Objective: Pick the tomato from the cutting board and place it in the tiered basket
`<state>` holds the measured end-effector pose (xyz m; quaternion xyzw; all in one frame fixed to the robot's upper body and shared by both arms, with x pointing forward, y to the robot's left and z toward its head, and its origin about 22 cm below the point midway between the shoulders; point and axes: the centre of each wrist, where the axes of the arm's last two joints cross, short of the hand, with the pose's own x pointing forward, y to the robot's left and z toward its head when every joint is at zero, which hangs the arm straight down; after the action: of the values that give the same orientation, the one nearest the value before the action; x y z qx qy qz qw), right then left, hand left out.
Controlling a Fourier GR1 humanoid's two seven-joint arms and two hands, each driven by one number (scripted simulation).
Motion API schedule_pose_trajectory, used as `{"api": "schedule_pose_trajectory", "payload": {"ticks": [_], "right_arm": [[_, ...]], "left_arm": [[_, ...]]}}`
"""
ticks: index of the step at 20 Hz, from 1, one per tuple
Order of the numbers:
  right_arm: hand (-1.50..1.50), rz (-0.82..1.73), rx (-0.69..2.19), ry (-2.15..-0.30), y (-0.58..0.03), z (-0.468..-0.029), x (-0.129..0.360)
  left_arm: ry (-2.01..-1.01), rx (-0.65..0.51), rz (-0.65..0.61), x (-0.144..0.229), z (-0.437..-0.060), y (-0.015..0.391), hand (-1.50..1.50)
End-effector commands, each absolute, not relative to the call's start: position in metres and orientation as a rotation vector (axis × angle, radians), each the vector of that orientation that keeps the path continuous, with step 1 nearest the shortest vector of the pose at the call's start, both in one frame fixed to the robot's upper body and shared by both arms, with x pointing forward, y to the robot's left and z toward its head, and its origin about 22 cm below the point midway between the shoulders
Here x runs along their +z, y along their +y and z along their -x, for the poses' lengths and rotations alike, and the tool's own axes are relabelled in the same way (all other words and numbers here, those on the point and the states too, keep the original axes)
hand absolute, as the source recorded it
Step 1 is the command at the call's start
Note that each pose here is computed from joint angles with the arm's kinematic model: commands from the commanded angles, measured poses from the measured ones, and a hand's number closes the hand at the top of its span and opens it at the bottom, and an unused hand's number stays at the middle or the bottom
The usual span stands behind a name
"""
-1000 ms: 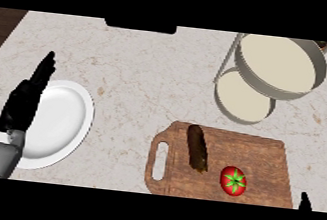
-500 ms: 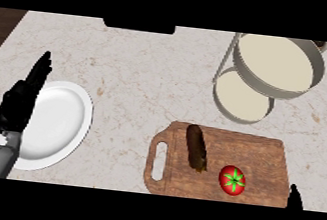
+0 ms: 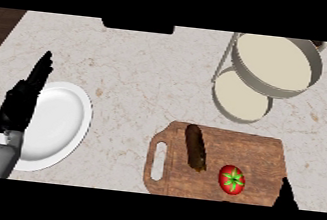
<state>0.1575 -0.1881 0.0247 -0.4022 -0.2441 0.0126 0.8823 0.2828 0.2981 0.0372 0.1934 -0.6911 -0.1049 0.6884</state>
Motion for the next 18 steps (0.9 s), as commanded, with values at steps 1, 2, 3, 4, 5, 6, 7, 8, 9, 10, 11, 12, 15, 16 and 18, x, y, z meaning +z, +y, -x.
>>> {"api": "schedule_pose_trajectory", "payload": {"ticks": [1, 2, 3, 4, 5, 6, 7, 8, 9, 10, 11, 12, 15, 16, 18], "right_arm": [[-1.50, 0.789, -0.094, -0.349, -0.182, -0.186, 0.027], [-1.50, 0.790, -0.084, -0.324, -0.181, -0.171, 0.025], [-1.50, 0.794, -0.102, -0.343, -0.180, -0.180, 0.023], [-1.50, 0.781, -0.083, -0.333, -0.174, -0.184, 0.016], [-1.50, 0.779, -0.091, -0.314, -0.183, -0.181, 0.020], [-1.50, 0.765, -0.083, -0.338, -0.181, -0.186, 0.026], [-1.50, 0.767, -0.102, -0.341, -0.171, -0.190, 0.012], [-1.50, 0.752, -0.081, -0.320, -0.177, -0.187, 0.016], [-1.50, 0.746, -0.090, -0.329, -0.175, -0.185, 0.017], [-1.50, 0.747, -0.095, -0.308, -0.182, -0.191, 0.016], [-1.50, 0.741, -0.090, -0.318, -0.173, -0.205, 0.008], [-1.50, 0.718, -0.082, -0.320, -0.169, -0.197, 0.008], [1.50, 0.644, -0.016, -0.291, -0.166, -0.206, 0.009], [1.50, 0.630, 0.058, -0.315, -0.143, -0.199, 0.005], [1.50, 0.717, 0.152, -0.315, -0.150, -0.206, 0.001]], "left_arm": [[-1.546, -0.227, -0.432, 0.035, -0.288, 0.290, 0.00], [-1.528, -0.238, -0.444, 0.024, -0.284, 0.293, 0.00], [-1.543, -0.240, -0.426, 0.035, -0.284, 0.296, 0.00], [-1.539, -0.239, -0.412, 0.033, -0.286, 0.283, 0.00], [-1.541, -0.226, -0.427, 0.037, -0.284, 0.292, 0.00], [-1.549, -0.242, -0.418, 0.042, -0.288, 0.287, 0.00], [-1.531, -0.235, -0.417, 0.024, -0.275, 0.291, 0.00], [-1.533, -0.238, -0.434, 0.033, -0.289, 0.302, 0.00], [-1.547, -0.248, -0.433, 0.033, -0.277, 0.302, 0.00], [-1.523, -0.235, -0.424, 0.029, -0.273, 0.291, 0.00], [-1.554, -0.247, -0.430, 0.037, -0.283, 0.286, 0.00], [-1.551, -0.227, -0.436, 0.038, -0.285, 0.302, 0.00], [-1.543, -0.249, -0.414, 0.042, -0.285, 0.290, 0.00], [-1.535, -0.226, -0.423, 0.028, -0.279, 0.301, 0.00], [-1.537, -0.217, -0.423, 0.034, -0.278, 0.303, 0.00]]}}
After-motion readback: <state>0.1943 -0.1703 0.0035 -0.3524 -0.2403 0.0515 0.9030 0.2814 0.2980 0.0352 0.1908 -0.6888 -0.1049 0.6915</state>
